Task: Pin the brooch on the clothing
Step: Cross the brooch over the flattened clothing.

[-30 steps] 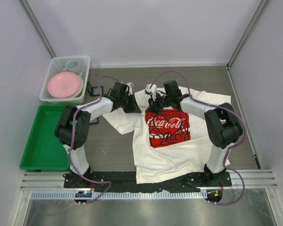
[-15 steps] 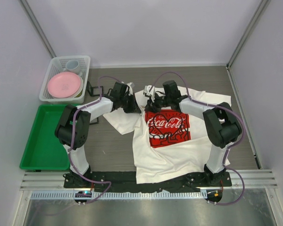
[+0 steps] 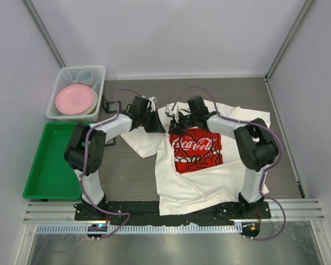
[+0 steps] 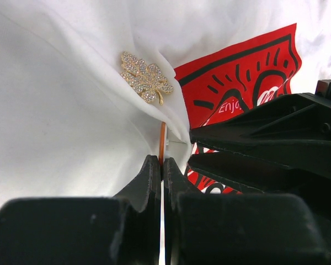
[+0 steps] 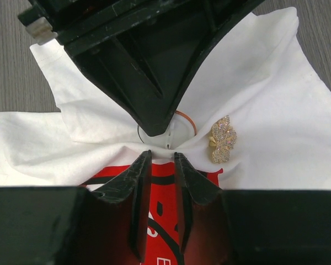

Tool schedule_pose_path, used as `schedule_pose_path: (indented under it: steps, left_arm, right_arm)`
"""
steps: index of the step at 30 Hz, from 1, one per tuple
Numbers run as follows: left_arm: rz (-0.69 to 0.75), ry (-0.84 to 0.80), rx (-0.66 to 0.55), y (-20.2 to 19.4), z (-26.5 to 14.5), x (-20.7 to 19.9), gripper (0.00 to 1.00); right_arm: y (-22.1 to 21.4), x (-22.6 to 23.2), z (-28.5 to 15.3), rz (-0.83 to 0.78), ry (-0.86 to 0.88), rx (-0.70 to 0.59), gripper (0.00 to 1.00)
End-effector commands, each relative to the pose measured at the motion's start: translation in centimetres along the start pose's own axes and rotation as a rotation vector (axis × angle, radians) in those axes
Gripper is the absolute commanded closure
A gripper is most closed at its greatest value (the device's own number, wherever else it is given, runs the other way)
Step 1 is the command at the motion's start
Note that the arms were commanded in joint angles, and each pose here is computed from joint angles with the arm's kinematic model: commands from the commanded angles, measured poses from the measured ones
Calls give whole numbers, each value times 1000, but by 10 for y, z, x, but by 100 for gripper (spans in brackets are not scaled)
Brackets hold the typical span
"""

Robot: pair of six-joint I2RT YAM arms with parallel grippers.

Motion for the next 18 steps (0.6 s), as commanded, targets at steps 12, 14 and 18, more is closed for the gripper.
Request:
schedule_pose_path:
  steps: [12, 14, 18]
  left_arm:
    - [67, -92, -22, 10, -5, -16, 100]
    - [71, -101, -19, 10, -6, -18, 100]
    - [70, -116, -20, 10, -7, -21, 100]
  right_arm:
    - [6, -16, 7, -64, 8, -7, 76]
    - [5, -17, 8, -70, 14, 2, 76]
    - [-1, -15, 10, -78, 29, 17, 78]
Point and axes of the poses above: each gripper's point midway between its finger pads, its own z axis out along the fingers, its own x axis along the line the jaws close on, y = z × x, the point moved 7 cm from there along -z, back along the fingers, and after that the axes turned 15 degrees about -z, right-handed, at the moved point
